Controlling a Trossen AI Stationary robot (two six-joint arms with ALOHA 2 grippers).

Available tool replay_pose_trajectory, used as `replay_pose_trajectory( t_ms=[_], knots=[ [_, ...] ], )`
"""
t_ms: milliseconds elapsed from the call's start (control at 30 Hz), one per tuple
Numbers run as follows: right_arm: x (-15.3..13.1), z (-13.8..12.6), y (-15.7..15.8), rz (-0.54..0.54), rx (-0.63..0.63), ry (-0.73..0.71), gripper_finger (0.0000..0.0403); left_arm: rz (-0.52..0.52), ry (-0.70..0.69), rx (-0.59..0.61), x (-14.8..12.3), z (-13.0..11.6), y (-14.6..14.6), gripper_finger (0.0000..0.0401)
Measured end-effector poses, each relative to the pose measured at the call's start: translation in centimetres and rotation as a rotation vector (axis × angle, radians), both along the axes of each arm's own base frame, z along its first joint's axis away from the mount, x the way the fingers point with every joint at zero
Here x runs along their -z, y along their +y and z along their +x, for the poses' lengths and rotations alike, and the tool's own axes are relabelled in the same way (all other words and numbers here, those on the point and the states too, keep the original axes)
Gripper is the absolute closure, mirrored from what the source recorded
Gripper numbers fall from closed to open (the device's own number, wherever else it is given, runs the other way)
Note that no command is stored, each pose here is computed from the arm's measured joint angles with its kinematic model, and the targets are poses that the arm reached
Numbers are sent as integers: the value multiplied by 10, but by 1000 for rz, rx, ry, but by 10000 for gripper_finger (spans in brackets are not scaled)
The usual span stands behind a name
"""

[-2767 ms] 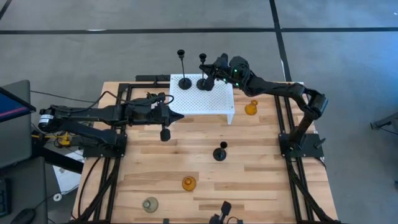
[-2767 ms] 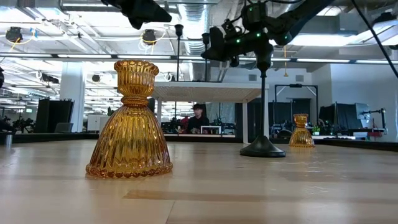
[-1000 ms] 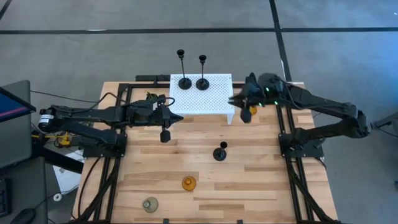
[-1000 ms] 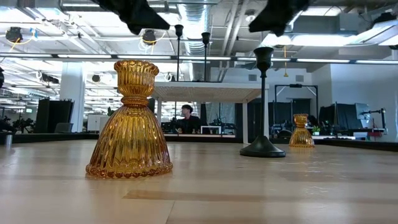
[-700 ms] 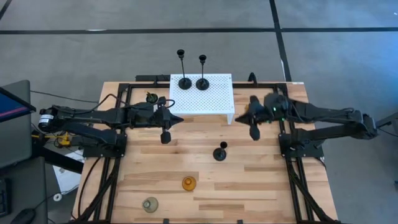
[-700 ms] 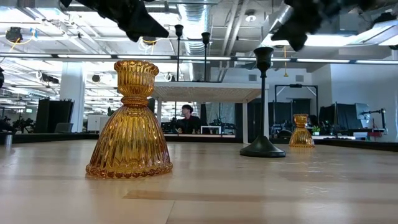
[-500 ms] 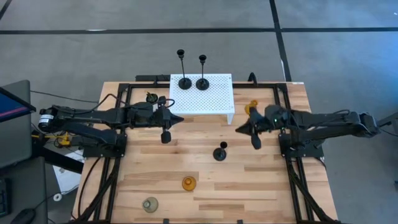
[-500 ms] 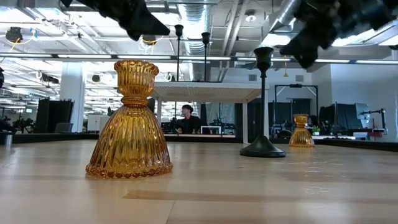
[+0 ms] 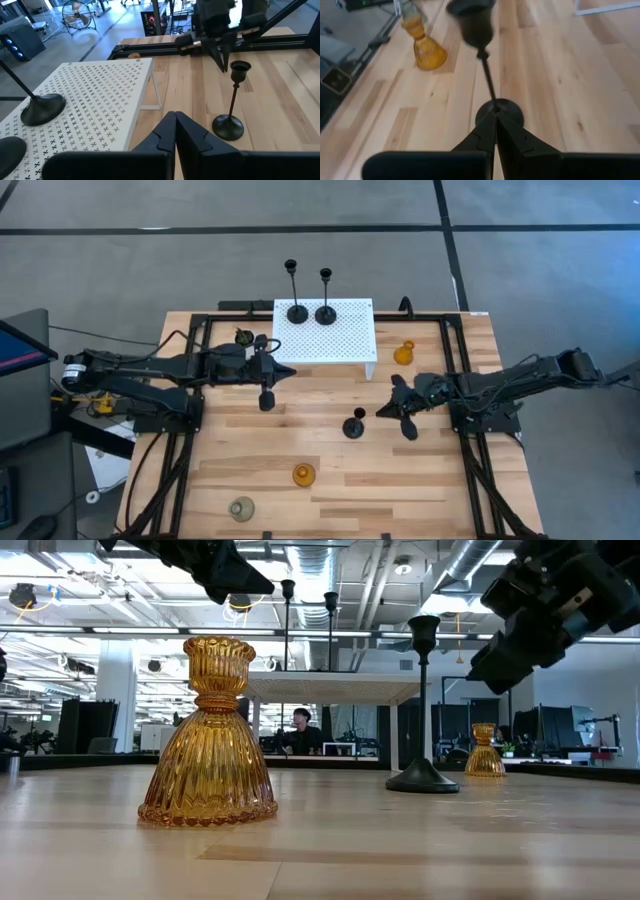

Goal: Pick & Place candle stick holders
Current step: Put the black candle holder on the shelf aligned with the other black candle holders

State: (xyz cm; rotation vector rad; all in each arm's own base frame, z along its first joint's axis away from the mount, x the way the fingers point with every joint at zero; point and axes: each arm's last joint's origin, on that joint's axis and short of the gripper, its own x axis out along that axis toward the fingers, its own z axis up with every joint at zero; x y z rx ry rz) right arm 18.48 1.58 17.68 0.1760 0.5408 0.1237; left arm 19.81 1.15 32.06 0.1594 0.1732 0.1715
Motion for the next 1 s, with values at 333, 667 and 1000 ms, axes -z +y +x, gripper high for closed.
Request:
replay_pose_trajectory(
  t_ms=[333, 667, 1000],
  knots=[
    [21, 22, 9, -68, -64, -3, 345, 1, -3, 1, 0, 0, 0, 393],
    [35, 42, 9, -30, 5, -60, 257, 1, -3, 1, 0, 0, 0, 393],
    [47, 58, 12, 45, 9, -79, 233, 1, -3, 1, 0, 0, 0, 393]
  ],
)
